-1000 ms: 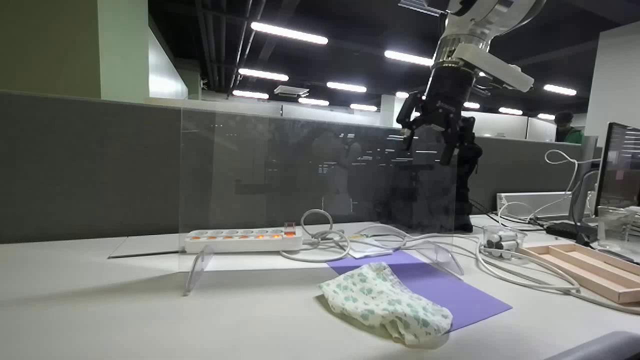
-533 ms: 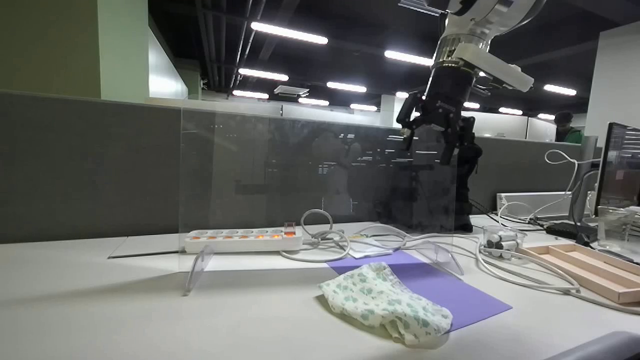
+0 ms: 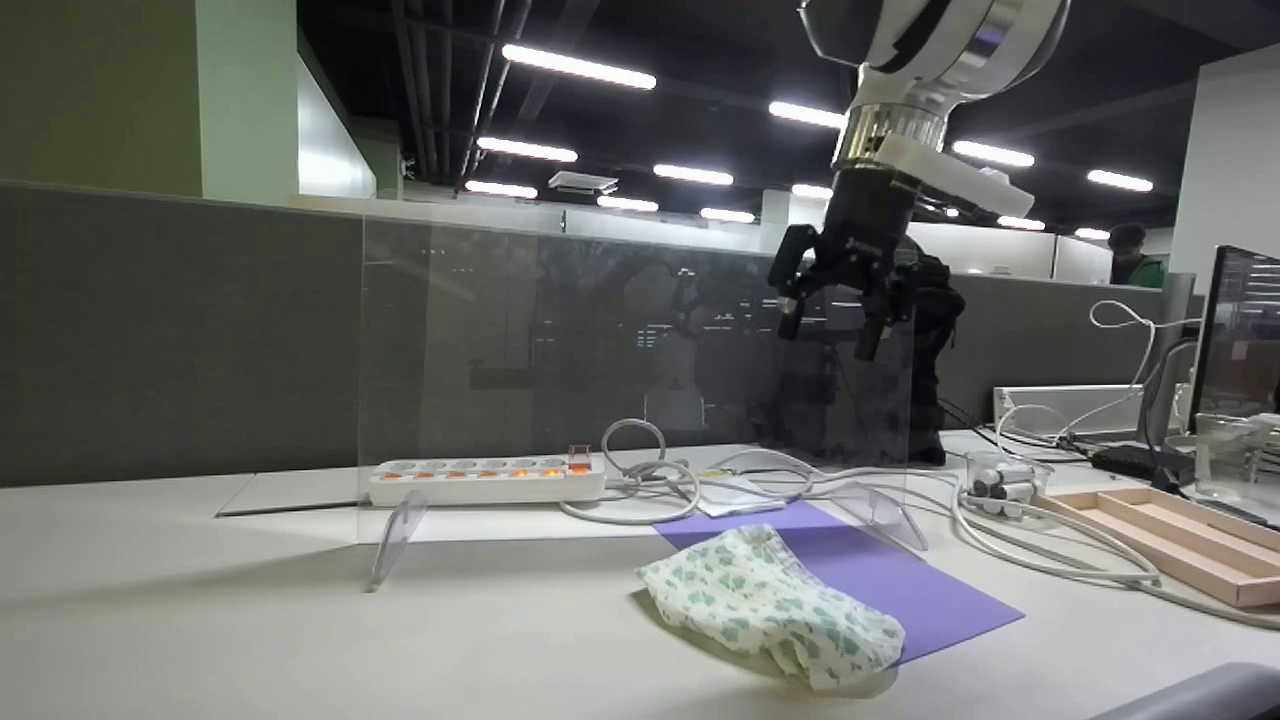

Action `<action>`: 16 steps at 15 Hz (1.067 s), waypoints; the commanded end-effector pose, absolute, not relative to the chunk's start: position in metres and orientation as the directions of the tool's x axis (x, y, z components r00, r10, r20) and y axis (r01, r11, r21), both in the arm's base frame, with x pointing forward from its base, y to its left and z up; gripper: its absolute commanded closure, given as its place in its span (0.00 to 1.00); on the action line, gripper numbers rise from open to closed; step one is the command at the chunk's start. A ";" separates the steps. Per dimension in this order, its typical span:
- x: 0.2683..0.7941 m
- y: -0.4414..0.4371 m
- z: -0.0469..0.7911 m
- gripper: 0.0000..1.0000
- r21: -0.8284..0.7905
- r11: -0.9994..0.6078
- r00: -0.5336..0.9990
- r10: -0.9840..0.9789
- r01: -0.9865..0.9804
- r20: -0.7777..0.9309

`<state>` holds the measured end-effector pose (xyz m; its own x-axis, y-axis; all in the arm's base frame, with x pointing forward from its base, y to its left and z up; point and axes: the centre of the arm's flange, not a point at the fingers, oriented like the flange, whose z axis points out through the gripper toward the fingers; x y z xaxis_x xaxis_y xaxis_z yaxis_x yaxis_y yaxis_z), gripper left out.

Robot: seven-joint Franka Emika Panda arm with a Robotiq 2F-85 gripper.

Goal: Hung the cloth on the object

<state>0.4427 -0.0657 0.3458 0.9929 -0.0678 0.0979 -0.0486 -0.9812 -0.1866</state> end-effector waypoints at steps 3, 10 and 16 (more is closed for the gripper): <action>0.451 -0.037 0.276 0.00 -0.077 -0.997 0.994 0.014 0.022 0.108; 0.441 -0.037 0.196 0.00 0.046 -0.989 0.990 0.139 0.138 0.012; 0.438 -0.034 0.193 0.00 0.027 -0.987 0.987 0.162 0.161 0.007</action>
<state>0.4382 -0.0344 0.1933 0.9868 0.1616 0.0068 0.1613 -0.9865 0.0270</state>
